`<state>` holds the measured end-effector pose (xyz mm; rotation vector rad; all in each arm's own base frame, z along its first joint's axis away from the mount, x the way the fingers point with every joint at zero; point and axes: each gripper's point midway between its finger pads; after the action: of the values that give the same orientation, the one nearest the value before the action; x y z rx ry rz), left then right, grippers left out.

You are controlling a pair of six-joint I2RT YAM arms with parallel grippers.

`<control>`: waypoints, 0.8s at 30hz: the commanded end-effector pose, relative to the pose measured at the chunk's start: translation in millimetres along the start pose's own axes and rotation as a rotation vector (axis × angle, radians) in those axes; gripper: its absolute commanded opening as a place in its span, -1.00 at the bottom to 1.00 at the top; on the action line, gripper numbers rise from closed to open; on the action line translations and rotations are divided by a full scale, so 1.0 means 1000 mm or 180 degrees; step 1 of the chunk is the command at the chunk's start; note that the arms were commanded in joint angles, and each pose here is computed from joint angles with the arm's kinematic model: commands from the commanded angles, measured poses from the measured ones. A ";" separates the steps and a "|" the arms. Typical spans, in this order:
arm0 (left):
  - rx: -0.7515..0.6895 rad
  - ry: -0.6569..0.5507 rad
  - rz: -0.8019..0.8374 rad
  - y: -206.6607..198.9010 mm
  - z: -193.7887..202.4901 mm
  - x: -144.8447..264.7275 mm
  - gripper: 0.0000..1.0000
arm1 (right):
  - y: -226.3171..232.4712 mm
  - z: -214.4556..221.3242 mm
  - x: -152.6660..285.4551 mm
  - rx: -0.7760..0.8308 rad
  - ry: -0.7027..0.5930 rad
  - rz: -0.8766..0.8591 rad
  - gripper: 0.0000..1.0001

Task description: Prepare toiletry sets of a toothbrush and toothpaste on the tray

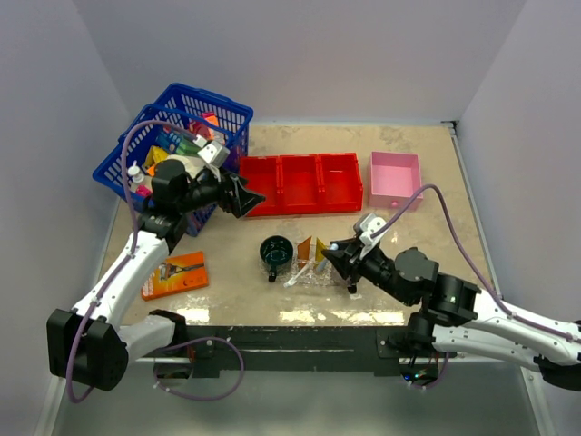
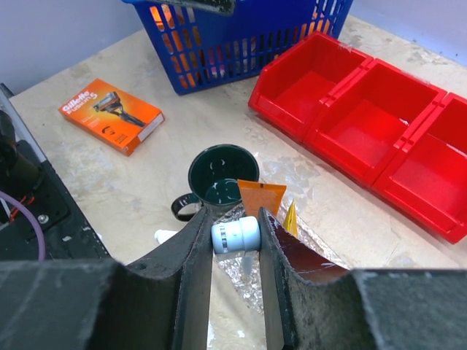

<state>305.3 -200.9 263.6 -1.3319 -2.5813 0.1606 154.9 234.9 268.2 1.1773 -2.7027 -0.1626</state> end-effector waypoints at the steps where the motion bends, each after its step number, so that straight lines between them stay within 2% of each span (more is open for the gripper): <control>1: -0.0096 -0.0055 0.0030 0.001 -0.005 0.003 0.68 | -0.005 -0.001 -0.004 -0.0082 -0.0143 0.0102 -0.95; 24: -0.0101 -0.0029 0.0079 0.009 0.001 0.000 0.69 | -0.023 0.031 -0.016 -0.0100 -0.0257 0.0362 -0.94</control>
<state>311.3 -196.6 253.4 -1.3300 -2.5593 0.1519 168.9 233.0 217.9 1.0582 -2.7518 -0.1379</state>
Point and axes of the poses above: each gripper's point midway between its finger pads, its own x axis back along the fingers, its own y axis along the line the jaws close on, z = x × y, and after that the axes turned 6 degrees about -x, right-handed
